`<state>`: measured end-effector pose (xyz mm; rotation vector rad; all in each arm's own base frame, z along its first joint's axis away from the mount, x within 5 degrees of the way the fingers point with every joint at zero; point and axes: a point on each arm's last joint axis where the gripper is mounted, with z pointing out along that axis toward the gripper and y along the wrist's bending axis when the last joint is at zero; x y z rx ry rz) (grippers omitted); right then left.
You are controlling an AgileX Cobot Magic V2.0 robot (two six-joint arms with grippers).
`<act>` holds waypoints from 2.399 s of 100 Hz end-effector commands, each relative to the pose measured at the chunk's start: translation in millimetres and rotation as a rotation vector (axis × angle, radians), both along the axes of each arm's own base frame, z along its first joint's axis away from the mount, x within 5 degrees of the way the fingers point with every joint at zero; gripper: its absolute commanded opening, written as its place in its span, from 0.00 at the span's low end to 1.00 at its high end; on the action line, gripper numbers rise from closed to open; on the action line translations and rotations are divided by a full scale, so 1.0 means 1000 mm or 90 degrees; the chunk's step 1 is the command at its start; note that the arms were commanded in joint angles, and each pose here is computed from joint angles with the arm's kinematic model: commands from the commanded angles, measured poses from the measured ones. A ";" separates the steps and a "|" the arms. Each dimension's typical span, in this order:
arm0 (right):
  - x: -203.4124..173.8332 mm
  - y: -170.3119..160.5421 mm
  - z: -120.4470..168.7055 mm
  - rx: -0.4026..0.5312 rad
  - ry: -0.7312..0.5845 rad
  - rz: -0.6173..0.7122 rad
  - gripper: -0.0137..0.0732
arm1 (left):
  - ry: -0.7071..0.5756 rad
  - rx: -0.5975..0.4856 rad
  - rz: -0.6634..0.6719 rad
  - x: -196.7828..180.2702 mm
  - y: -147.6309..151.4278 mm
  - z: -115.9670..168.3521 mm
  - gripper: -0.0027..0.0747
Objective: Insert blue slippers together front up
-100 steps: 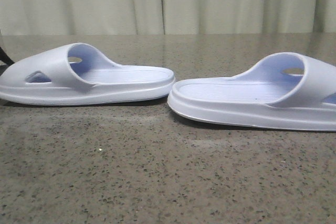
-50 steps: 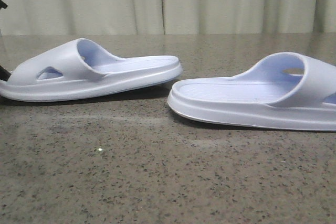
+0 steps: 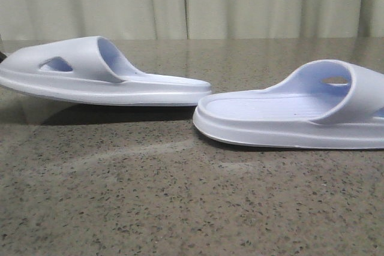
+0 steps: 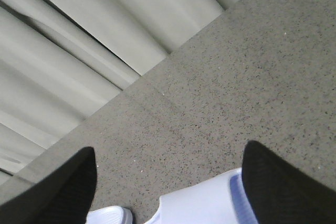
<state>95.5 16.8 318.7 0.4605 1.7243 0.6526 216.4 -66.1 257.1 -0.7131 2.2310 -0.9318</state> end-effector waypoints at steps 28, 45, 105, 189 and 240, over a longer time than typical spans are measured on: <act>0.004 -0.003 0.004 0.069 -0.021 -0.030 0.73 | -0.116 -0.051 -0.002 -0.025 0.001 0.046 0.07; 0.006 -0.003 -0.010 0.104 0.008 -0.040 0.73 | -0.165 -0.057 0.009 -0.036 0.005 0.059 0.07; 0.031 -0.004 -0.039 0.220 0.106 -0.082 0.73 | -0.182 -0.068 0.000 -0.044 0.005 0.066 0.07; 0.069 -0.007 -0.070 0.225 0.223 -0.134 0.63 | -0.183 -0.067 0.002 -0.044 0.005 0.066 0.07; 0.077 -0.005 -0.083 0.215 0.279 -0.133 0.63 | -0.186 -0.066 0.005 -0.044 0.006 0.066 0.07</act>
